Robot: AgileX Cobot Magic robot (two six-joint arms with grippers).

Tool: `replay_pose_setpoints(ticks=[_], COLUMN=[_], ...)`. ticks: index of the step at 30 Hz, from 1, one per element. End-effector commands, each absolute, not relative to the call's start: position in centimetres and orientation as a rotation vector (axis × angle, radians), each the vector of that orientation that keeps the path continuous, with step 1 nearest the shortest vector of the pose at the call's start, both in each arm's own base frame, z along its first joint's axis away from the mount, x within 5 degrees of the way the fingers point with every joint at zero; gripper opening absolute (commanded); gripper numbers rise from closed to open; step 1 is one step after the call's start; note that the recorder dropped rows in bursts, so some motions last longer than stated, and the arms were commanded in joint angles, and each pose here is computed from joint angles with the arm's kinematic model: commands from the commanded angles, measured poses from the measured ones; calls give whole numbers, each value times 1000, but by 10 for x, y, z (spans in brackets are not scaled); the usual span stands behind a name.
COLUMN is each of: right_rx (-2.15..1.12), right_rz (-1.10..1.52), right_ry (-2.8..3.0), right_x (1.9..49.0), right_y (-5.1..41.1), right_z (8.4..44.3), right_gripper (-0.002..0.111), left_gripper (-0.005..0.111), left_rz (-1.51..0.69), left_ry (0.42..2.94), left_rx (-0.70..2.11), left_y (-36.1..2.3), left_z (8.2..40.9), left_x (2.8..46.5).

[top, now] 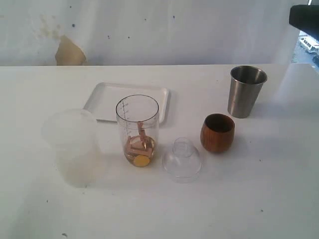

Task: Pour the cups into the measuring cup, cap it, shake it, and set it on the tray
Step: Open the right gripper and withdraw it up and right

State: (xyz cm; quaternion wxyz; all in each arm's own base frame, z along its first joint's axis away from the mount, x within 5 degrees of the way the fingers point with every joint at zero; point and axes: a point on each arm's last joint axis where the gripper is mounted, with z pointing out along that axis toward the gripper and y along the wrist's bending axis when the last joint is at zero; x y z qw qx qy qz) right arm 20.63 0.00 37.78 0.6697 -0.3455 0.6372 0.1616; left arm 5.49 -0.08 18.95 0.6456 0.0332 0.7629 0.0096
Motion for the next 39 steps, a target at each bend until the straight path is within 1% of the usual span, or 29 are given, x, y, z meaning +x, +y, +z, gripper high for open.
replay_pose_setpoints(ticks=[1, 8, 11, 24, 27, 30, 34, 39], right_rx=[-790, -812, -852, -860, -909, -1024, -945, -483], right_rz=[332, 360, 369, 407, 416, 273, 134, -128], right_ry=[1396, 1395, 1354, 1348, 1301, 1164, 1143, 1226], right_x=[171, 129, 113, 107, 95, 83, 79, 97], right_y=[15, 35, 43, 49, 57, 62, 59, 22], right_z=[382, 375, 377, 378, 381, 385, 392, 406], right_gripper=[99, 99, 99, 99, 99, 99, 99, 99], left_gripper=[103, 103, 103, 103, 103, 103, 103, 103], left_rz=[13, 13, 13, 13, 13, 13, 13, 13], left_ry=[1737, 1737, 1737, 1737, 1737, 1737, 1737, 1737], left_rx=[67, 67, 67, 67, 67, 67, 67, 67], left_y=[-1, -1, -1, -1, -1, -1, -1, -1], left_z=[190, 190, 190, 190, 190, 190, 190, 190], left_x=[55, 55, 55, 55, 55, 55, 55, 55])
